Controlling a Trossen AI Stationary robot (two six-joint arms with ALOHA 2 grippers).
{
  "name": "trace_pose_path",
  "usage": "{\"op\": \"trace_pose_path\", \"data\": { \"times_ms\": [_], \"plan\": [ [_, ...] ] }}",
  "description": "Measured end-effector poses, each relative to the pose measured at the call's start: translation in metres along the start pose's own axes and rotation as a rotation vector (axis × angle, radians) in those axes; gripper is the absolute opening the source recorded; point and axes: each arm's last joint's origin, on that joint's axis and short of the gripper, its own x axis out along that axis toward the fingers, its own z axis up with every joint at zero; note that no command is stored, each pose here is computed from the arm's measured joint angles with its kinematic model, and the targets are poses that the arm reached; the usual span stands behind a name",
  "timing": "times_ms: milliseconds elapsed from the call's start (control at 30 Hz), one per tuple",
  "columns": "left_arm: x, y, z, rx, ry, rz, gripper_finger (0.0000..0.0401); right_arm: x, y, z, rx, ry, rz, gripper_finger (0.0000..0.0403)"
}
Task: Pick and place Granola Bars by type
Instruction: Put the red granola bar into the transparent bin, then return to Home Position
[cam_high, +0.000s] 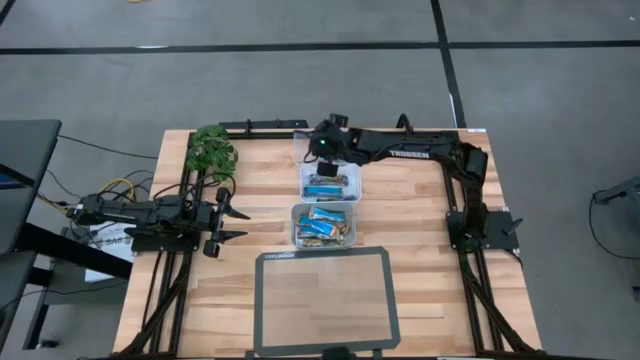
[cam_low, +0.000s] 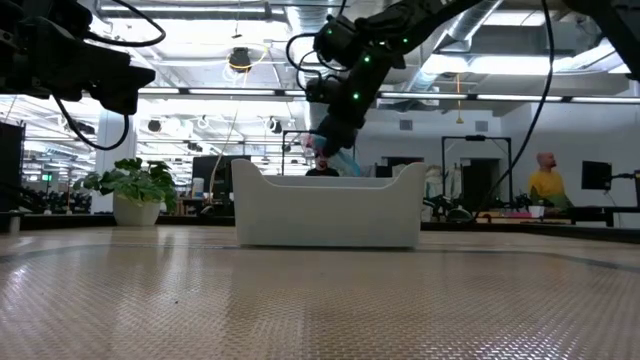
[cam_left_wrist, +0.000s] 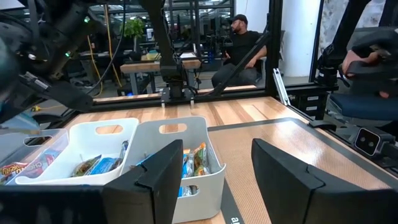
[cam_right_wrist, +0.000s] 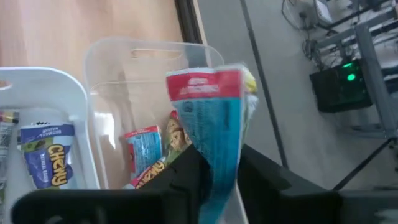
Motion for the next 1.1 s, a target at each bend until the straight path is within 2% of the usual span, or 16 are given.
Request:
{"op": "trace_pose_path", "data": {
  "times_ms": [367, 667, 767, 900, 1000, 1100],
  "plan": [
    [0.0, 0.0, 0.0, 0.0, 0.0, 0.0, 0.0186, 0.002, -0.001, -0.005, 0.077, 0.025, 0.039, 0.0183],
    [0.0, 0.0, 0.0, 0.0, 0.0, 0.0, 0.0186, 0.0, 0.002, -0.005, 0.127, 0.009, 0.116, 0.0208],
    [0.0, 0.0, 0.0, 0.0, 0.0, 0.0, 0.0186, -0.02, 0.008, 0.005, 0.16, -0.063, 0.199, 0.0207],
    [0.0, 0.0, 0.0, 0.0, 0.0, 0.0, 0.0186, -0.062, 0.024, 0.016, 0.156, -0.168, 0.362, 0.0204],
    [0.0, 0.0, 0.0, 0.0, 0.0, 0.0, 0.0186, -0.09, 0.046, 0.008, 0.132, -0.243, 0.415, 0.0203],
    [0.0, 0.0, 0.0, 0.0, 0.0, 0.0, 0.0186, -0.115, 0.07, -0.01, 0.109, -0.35, 0.436, 0.0203]
  ]
}}
